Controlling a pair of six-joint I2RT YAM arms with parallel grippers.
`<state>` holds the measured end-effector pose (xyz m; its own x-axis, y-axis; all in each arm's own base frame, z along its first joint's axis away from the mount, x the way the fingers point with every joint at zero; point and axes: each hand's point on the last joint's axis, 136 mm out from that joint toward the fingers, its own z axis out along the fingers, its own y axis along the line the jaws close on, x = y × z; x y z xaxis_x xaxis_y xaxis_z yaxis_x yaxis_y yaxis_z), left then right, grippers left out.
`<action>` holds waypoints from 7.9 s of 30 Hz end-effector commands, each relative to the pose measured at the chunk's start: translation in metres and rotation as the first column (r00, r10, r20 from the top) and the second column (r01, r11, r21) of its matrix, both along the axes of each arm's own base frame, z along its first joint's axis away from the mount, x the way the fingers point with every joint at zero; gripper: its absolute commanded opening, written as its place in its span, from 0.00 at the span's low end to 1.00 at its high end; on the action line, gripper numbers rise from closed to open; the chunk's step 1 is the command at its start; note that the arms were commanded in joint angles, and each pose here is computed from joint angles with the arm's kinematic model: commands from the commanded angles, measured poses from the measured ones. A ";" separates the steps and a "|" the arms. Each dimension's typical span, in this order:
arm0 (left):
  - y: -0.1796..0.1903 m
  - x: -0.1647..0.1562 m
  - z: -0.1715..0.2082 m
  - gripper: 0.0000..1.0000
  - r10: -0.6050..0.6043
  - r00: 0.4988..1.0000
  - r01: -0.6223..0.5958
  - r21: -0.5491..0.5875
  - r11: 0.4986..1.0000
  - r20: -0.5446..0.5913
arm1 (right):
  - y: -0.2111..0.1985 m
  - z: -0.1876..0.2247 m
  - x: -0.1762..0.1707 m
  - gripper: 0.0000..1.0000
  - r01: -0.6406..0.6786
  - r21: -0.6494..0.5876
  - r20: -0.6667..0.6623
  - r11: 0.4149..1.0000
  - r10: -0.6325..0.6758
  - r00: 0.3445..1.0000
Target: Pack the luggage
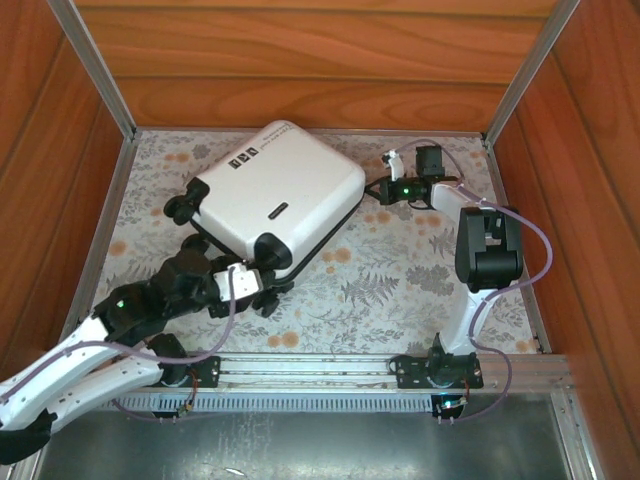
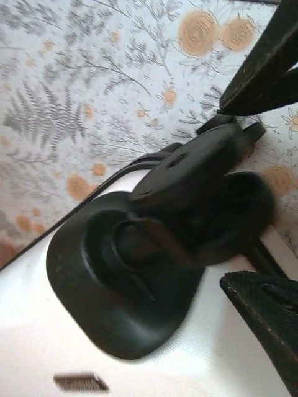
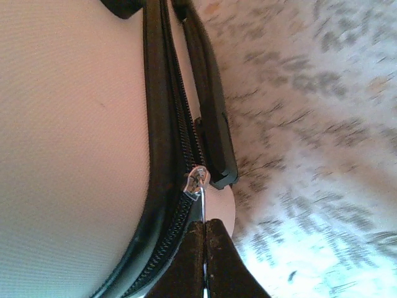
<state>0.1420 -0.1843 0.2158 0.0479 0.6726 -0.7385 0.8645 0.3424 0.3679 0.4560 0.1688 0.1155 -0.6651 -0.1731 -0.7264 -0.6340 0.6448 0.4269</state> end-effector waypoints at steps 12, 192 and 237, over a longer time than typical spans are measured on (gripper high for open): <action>0.133 0.054 0.110 1.00 0.844 0.504 -0.818 -0.414 0.398 -0.184 | -0.041 0.052 0.052 0.41 0.236 -0.038 0.180 0.971 -0.226 0.957; 0.164 0.159 -0.042 0.00 0.035 0.990 0.044 0.535 0.844 -0.137 | 0.048 -0.008 -0.200 0.66 -0.058 -0.041 0.141 0.997 0.064 0.988; 0.152 0.155 -0.045 0.00 -0.008 0.995 0.060 0.508 0.860 -0.104 | 0.058 -0.024 -0.180 0.40 0.020 -0.139 0.183 0.990 0.006 0.983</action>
<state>0.2997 -0.0410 0.1990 0.1105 0.9458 -0.3055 0.8746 0.0535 0.4819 0.2696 0.2210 0.0834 -0.5442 -0.2812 -0.7905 -0.6827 0.6960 0.2224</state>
